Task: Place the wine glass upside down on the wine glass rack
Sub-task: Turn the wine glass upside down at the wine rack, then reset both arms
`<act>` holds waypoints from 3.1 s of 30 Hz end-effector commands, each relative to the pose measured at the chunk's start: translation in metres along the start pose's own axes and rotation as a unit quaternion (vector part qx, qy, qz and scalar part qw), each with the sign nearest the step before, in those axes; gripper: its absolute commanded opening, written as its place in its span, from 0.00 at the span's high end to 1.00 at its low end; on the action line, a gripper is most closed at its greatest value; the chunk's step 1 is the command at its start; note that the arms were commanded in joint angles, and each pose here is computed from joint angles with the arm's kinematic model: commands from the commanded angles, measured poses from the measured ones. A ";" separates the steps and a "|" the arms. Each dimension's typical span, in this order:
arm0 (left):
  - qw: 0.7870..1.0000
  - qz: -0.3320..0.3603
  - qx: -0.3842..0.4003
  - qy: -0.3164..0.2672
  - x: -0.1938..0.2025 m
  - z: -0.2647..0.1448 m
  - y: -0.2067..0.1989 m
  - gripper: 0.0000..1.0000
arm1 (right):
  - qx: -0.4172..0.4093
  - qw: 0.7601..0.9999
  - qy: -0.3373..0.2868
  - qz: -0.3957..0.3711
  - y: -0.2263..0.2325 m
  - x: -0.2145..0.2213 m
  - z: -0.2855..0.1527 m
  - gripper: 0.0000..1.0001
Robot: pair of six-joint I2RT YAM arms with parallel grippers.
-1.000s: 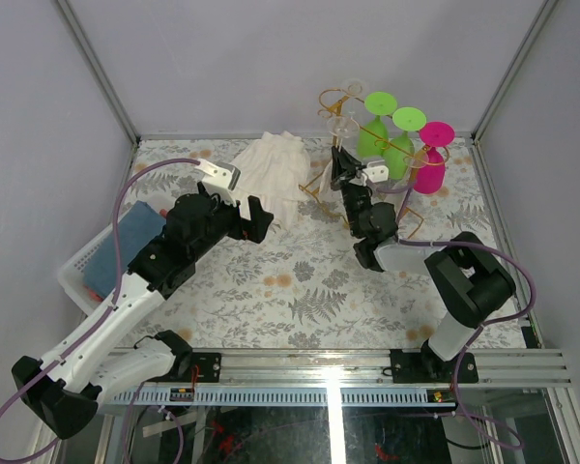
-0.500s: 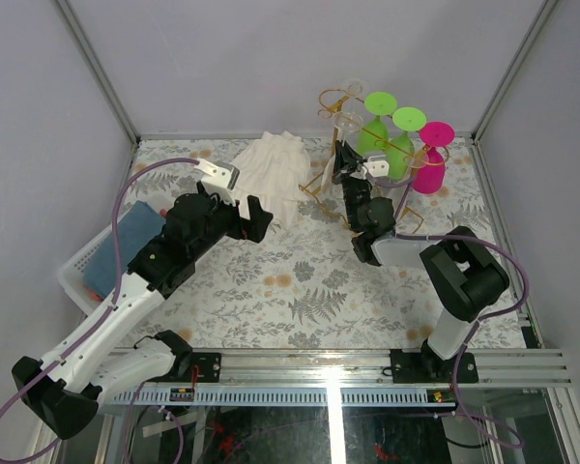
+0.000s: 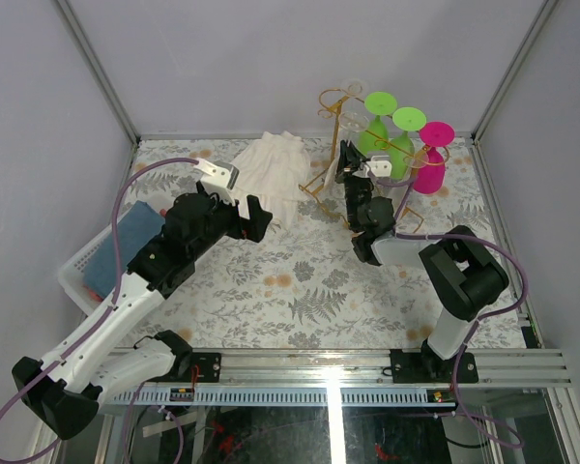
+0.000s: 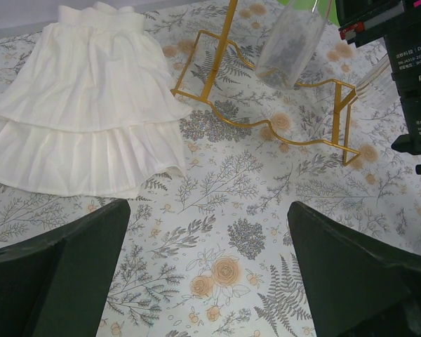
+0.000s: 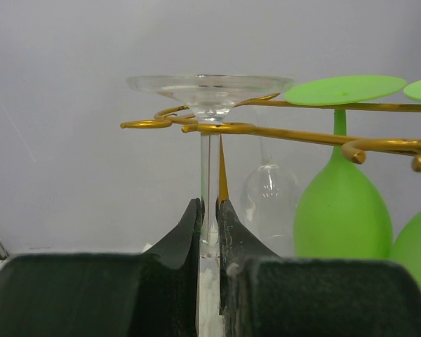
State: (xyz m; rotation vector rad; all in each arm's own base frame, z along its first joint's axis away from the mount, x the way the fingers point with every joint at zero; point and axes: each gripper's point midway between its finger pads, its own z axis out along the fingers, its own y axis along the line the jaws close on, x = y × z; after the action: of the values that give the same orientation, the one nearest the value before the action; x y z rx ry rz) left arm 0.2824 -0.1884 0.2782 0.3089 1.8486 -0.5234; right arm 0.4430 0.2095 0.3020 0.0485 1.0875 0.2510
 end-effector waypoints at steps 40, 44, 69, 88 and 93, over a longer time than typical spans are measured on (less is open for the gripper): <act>1.000 -0.006 0.012 -0.027 -0.014 0.002 -0.003 0.05 | 0.060 0.997 -0.054 0.017 -0.033 -0.040 -0.018 0.69; 1.000 -0.006 0.011 -0.028 -0.014 0.002 -0.003 0.05 | 0.057 0.997 -0.049 0.016 -0.033 -0.037 -0.021 0.67; 0.998 -0.014 -0.015 -0.054 -0.025 -0.011 0.006 0.04 | -0.120 0.992 0.044 0.013 0.011 -0.052 -0.081 0.01; 0.993 -0.069 -0.069 -0.071 0.002 -0.074 0.031 0.00 | -0.206 0.910 0.358 0.028 -0.005 -0.086 -0.232 0.01; 0.991 -0.093 -0.071 -0.066 0.013 -0.082 0.032 0.00 | -0.173 0.924 0.338 0.048 -0.034 -0.101 -0.261 0.01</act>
State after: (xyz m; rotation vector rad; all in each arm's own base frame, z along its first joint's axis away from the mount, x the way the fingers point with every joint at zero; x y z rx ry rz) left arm 0.2286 -0.1285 0.2945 0.0724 1.7525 -0.5263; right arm 0.1931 0.1538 0.2957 -0.3801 1.6132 0.5986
